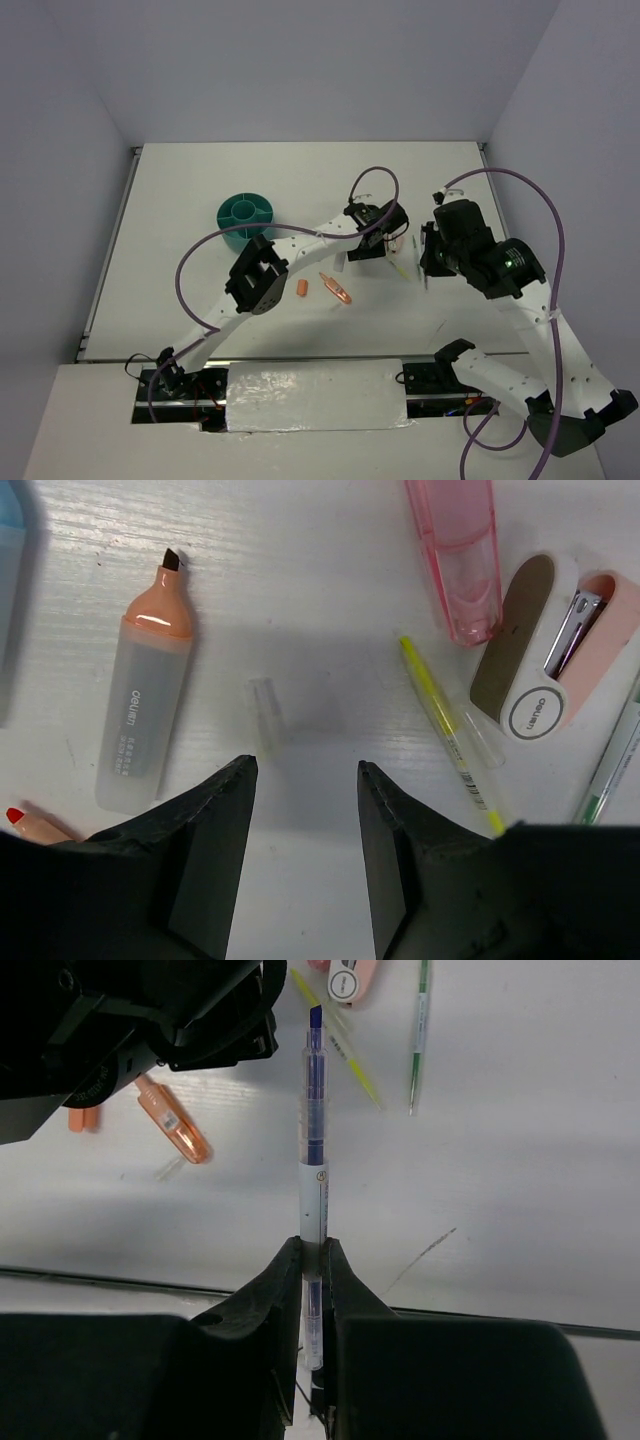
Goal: Sort the stationery into containers
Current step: Close the pen cap on the pen.
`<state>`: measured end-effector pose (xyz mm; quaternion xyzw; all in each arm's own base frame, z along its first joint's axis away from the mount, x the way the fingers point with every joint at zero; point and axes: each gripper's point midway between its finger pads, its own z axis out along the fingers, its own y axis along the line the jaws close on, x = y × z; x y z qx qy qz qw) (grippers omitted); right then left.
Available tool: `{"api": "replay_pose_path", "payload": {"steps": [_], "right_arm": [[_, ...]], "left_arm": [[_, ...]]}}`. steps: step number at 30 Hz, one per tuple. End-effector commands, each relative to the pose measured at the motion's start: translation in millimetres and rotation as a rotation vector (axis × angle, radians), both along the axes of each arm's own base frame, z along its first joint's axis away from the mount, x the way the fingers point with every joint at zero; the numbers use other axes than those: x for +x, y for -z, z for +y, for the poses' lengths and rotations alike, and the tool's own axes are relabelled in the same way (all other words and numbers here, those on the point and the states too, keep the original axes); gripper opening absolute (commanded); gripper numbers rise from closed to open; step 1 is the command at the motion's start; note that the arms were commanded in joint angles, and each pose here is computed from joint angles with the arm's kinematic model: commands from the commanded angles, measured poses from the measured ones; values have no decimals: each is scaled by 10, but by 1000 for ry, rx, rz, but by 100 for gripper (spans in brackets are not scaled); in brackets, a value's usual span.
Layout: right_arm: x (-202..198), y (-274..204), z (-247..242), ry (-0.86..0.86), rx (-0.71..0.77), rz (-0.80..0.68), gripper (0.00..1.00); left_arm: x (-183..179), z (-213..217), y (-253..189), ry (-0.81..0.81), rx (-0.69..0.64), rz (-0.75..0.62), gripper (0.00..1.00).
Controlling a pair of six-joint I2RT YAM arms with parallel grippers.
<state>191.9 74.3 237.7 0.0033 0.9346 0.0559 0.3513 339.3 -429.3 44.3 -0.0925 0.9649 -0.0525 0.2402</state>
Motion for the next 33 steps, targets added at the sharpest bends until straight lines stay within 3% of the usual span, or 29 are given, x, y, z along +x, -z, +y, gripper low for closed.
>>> {"api": "replay_pose_path", "payload": {"steps": [1,12,23,29,33], "right_arm": [[76,-86,32,-42,-6,-38,0],[107,-51,133,-83,13,-22,0],[131,-39,165,-92,16,-13,0],[137,-25,172,-95,16,-8,0],[138,-35,188,-99,24,-8,0]], "left_arm": [[70,52,-15,-19,24,-23,57],[257,225,127,-54,33,-5,55],[177,157,290,-31,21,39,47],[60,143,442,-19,43,79,35],[-63,136,476,-7,59,100,32]]}}
